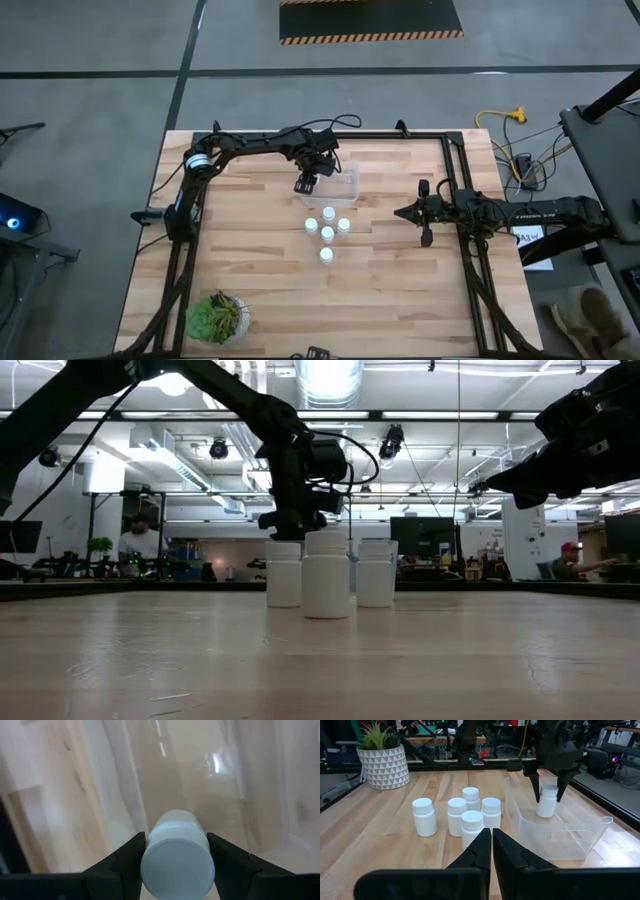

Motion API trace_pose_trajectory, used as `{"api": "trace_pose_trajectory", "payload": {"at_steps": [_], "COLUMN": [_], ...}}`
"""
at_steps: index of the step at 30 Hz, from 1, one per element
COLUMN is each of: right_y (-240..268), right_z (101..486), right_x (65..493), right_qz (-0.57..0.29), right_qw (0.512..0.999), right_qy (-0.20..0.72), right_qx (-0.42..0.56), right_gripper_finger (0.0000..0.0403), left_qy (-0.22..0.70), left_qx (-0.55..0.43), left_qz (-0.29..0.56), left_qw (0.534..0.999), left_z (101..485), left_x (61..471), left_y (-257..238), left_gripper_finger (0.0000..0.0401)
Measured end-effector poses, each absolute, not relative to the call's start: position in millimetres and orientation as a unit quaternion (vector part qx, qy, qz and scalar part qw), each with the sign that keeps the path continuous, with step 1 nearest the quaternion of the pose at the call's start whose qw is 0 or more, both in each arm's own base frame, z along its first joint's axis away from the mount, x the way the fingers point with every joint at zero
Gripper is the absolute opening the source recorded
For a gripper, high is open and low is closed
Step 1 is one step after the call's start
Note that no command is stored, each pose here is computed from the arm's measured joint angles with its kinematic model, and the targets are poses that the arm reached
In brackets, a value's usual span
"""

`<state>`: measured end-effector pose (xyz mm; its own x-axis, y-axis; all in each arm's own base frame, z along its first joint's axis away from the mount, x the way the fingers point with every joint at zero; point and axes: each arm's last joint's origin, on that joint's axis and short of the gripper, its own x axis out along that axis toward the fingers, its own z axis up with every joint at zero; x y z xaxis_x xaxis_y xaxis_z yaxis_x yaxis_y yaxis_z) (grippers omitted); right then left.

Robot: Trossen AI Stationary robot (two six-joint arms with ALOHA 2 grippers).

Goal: Pick and place pill bottles into a basket
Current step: Put the white pill bottle into the transparent bin

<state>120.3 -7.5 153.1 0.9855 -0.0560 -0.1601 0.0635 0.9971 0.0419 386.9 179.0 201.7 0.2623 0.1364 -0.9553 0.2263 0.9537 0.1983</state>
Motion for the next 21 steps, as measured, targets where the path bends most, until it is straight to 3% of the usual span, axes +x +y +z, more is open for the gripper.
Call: {"api": "trace_pose_trajectory", "payload": {"at_steps": [21], "right_y": [-7.5], "right_z": [153.1], "right_x": [120.3], "right_qz": [-0.030], "right_qw": [0.996], "right_qy": [0.080], "right_qx": [0.025], "right_gripper_finger": [0.0009], "left_qy": [0.619], "left_qx": [0.160], "left_qz": [-0.014], "left_qw": [0.768], "left_z": [201.0], "left_x": [384.9], "left_y": [181.0], "left_gripper_finger": [0.0173]}}
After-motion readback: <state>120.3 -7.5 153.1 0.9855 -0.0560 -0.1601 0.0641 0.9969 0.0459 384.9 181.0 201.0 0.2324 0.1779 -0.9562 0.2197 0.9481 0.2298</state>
